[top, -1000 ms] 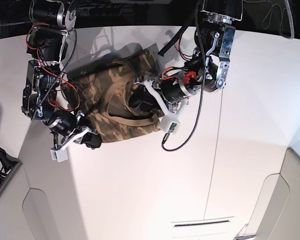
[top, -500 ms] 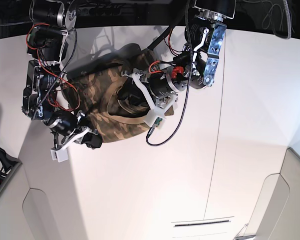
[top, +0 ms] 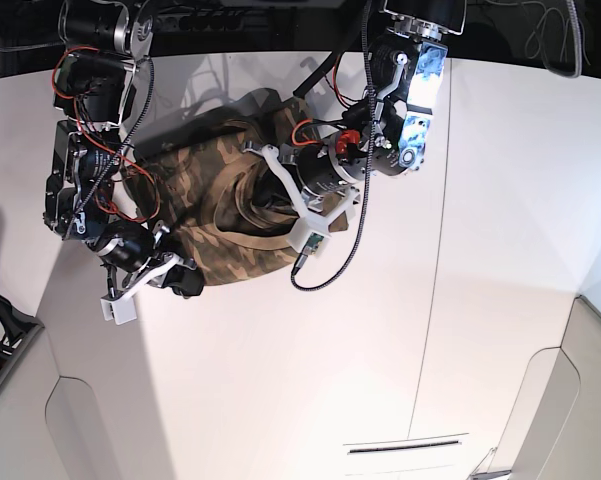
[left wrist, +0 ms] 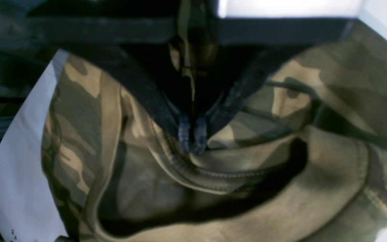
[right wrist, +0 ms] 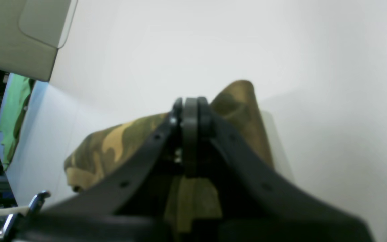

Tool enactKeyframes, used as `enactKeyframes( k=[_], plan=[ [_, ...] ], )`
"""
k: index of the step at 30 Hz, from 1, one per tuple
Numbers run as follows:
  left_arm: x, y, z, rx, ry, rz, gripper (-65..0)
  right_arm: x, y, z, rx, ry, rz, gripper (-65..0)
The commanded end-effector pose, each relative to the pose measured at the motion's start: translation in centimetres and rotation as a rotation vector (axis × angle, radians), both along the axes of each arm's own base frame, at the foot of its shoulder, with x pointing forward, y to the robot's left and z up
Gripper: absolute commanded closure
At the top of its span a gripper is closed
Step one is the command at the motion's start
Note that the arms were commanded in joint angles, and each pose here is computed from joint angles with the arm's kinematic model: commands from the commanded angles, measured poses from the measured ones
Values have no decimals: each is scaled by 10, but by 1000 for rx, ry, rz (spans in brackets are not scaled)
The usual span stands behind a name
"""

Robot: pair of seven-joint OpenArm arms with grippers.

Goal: Fold the T-shirt properly
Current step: 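Grasp the bundle's folded edge with the left gripper and tuck it under, then hold the bundle with both grippers and drag it toward the table center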

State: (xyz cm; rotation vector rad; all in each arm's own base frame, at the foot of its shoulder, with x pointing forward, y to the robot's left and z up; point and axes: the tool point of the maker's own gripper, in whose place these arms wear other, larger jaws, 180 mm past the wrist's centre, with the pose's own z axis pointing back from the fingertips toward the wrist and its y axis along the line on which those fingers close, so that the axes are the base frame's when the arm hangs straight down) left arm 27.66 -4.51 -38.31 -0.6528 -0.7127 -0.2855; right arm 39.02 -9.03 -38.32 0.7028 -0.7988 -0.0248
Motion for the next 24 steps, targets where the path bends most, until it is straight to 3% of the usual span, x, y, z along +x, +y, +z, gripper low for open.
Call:
enactKeyframes(
  k=[1, 12, 24],
  plan=[
    [10, -5, 15, -36, -43, 7, 0, 13, -1, 19, 13, -60, -6, 0],
    [12, 18, 44, 27, -157, -30, 0, 5, -2, 9, 5, -37, -5, 0],
    [9, 62, 26, 159, -132, -22, 0, 1, -2, 6, 12, -29, -8, 0]
  ],
)
